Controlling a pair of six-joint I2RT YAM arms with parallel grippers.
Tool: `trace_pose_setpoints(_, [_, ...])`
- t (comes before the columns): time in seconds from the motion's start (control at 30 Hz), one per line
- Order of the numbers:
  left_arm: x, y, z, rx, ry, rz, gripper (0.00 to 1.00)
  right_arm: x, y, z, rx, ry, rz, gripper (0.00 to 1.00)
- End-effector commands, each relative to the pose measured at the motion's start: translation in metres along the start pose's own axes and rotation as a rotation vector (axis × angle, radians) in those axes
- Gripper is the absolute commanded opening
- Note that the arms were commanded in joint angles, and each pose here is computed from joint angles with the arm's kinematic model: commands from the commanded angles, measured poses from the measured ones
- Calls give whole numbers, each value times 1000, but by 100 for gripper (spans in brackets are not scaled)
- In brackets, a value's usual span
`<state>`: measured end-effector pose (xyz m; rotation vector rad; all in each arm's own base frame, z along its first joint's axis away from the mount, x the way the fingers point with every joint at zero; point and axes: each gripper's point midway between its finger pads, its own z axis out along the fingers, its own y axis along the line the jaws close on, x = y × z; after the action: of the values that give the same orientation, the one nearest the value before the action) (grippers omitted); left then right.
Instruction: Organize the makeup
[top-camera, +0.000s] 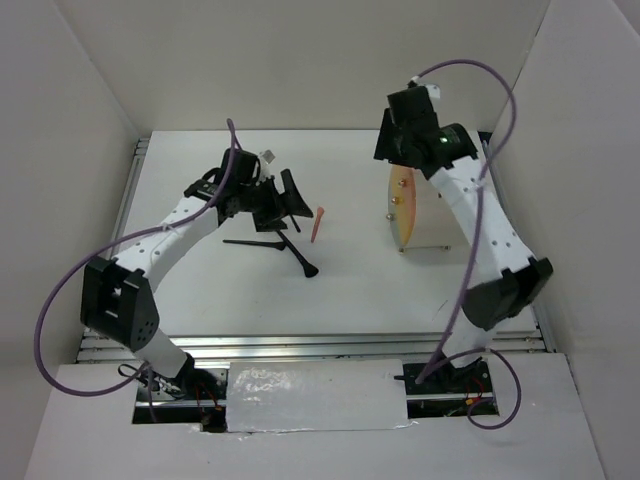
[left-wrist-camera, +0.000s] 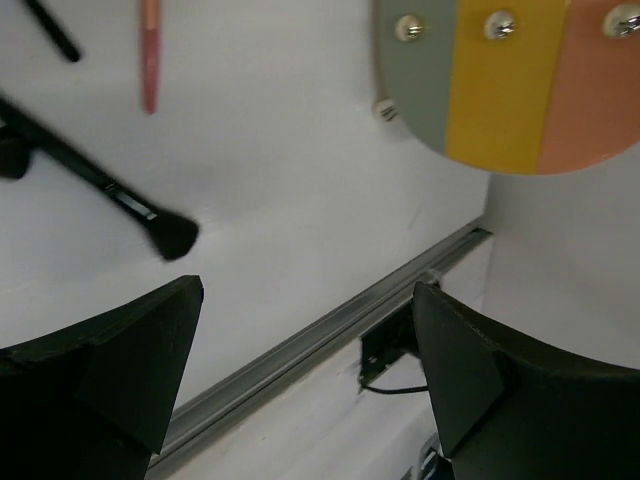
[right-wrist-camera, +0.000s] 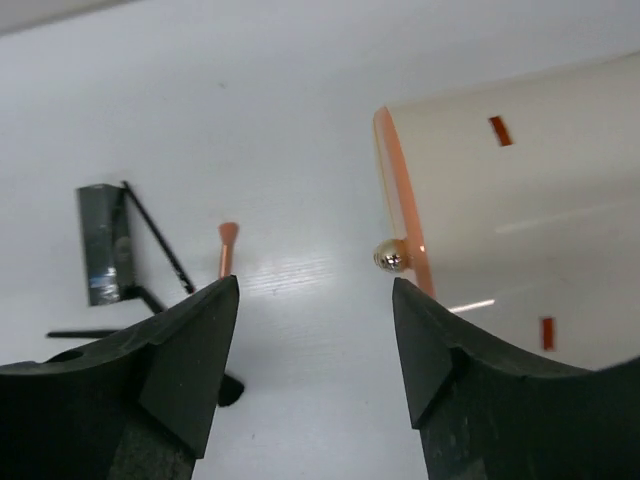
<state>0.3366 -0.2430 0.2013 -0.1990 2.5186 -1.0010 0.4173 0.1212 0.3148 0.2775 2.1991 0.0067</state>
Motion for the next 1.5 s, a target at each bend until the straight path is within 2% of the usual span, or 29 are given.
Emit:
trace_pose_setpoints(0.0, [-11, -55, 31, 262, 3, -18, 99, -60, -12, -102, -170, -235, 133, 72])
trace_pose_setpoints(0.17, [-21, -100, 86, 454, -2, -56, 99, -43, -19, -158, -339, -279, 176, 84])
trace_pose_setpoints(0.27, [-24, -128, 110, 538, 4, -95, 99, -28, -23, -193, -463, -311, 189, 88])
trace_pose_setpoints(0.47, [-31, -165, 176, 644, 16, -174, 97, -10, -34, -248, -608, -347, 219, 89])
trace_pose_setpoints(0.6, [-38, -161, 194, 633, -14, -237, 95, 3, -36, -269, -681, -339, 229, 89])
trace_pose_setpoints(0.9, [-33, -157, 215, 681, 20, -322, 77, 10, -35, -274, -706, -329, 216, 88])
trace_pose_setpoints(1.2, [-30, -160, 220, 698, 52, -333, 67, 5, -34, -273, -697, -336, 216, 88])
trace_pose_setpoints(1.3, [-31, -164, 219, 702, 55, -329, 60, 6, -35, -271, -690, -333, 215, 89])
trace_pose_setpoints(1.47, [-28, -164, 215, 712, 67, -358, 58, 7, -36, -269, -677, -329, 215, 89])
